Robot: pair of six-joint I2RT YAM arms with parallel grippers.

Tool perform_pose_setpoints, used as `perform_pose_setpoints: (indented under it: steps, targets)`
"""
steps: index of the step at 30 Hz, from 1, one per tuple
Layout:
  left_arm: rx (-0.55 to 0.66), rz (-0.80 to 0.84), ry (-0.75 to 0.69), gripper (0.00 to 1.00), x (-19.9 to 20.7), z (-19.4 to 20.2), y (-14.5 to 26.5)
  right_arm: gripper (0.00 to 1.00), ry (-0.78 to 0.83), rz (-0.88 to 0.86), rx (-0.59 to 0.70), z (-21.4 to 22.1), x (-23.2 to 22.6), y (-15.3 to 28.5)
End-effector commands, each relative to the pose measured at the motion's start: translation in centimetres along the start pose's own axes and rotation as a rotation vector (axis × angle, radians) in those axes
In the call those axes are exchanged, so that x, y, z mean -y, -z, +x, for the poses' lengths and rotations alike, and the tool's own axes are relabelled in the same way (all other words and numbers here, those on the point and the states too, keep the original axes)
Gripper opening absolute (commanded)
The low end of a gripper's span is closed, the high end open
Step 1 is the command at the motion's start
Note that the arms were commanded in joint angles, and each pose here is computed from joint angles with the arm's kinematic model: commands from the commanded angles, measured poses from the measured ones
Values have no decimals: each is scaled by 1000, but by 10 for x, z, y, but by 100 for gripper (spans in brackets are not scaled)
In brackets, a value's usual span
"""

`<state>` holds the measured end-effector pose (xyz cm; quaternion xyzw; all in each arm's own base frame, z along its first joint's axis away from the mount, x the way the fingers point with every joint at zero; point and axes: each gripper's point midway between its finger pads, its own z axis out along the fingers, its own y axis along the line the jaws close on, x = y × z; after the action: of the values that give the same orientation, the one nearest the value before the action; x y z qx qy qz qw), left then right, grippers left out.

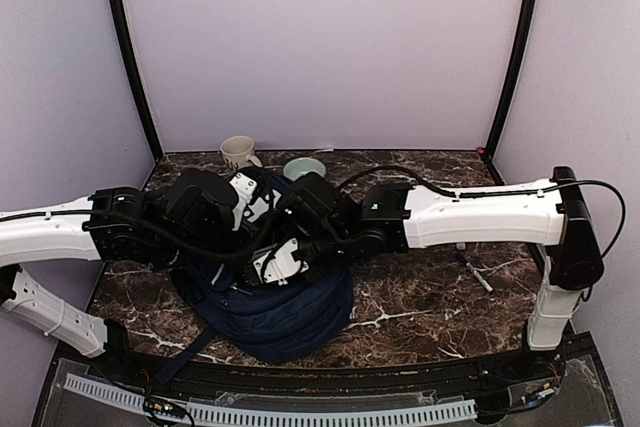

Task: Pack the student bag
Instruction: Place the pen in the upper front pocket of the bag, then adjust the pen at the center of the board.

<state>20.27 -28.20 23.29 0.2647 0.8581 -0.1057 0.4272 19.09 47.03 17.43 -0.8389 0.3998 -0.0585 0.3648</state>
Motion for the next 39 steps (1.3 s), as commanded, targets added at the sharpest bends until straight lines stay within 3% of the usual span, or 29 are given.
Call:
perform_pose_setpoints:
  steps: [1,10,19,25,39]
  targets:
    - [169,45,102,0,1,-50,24,26,-21,104,54,-17,23,7]
    - [178,34,104,0,-3,-49,25,30,-109,124,64,-10,30,31]
    - [170,37,90,0,-2,-44,23,31,-411,-107,208,31,-4,92]
    - [151,28,96,0,-6,-34,21,32,-618,-184,155,94,-49,99]
    - [149,27,113,0,-10,-27,24,34,-1190,-118,-203,298,-100,102]
